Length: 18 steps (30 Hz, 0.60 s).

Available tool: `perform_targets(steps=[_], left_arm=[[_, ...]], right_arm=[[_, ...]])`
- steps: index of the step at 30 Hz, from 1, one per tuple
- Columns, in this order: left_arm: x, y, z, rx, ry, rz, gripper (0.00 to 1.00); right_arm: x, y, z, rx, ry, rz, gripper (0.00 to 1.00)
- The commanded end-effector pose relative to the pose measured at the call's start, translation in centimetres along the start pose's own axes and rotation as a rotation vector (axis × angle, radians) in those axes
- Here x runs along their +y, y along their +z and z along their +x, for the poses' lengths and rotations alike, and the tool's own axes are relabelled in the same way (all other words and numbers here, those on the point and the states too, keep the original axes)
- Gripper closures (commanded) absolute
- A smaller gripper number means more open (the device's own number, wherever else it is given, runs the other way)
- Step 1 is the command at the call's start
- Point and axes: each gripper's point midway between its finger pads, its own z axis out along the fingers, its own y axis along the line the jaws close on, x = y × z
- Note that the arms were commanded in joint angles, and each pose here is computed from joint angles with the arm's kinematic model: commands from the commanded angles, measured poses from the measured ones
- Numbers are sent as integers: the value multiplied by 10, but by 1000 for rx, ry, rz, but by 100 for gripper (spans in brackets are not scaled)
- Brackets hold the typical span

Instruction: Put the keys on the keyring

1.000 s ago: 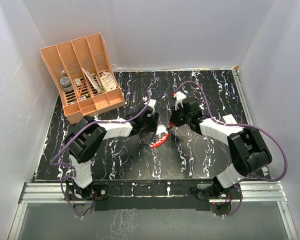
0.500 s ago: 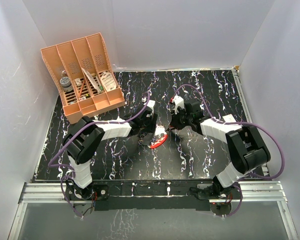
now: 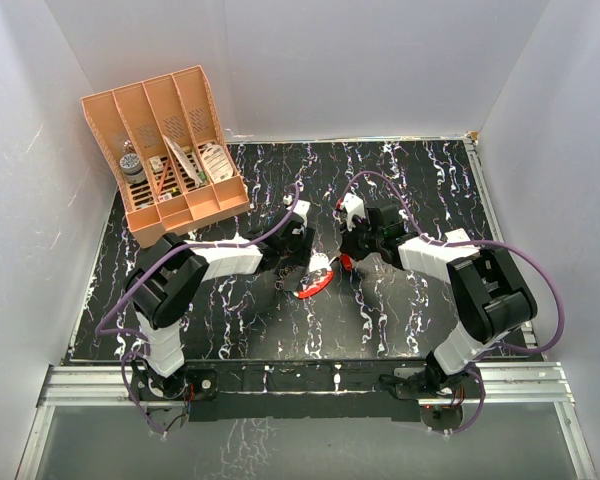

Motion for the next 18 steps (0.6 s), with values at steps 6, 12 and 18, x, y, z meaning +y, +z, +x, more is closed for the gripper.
perform_targets(steps=[6,12,18], left_arm=[[29,-16,39,143,19,-82,50],[30,-23,33,130,13,-81,50],[30,-26,28,119,7,-77,50]], right_arm=[[-2,3,-25,-81,-106,-29,100],[4,8,-23,-57,-147,-91,100],[8,6,-24,-73,-161,-106,100]])
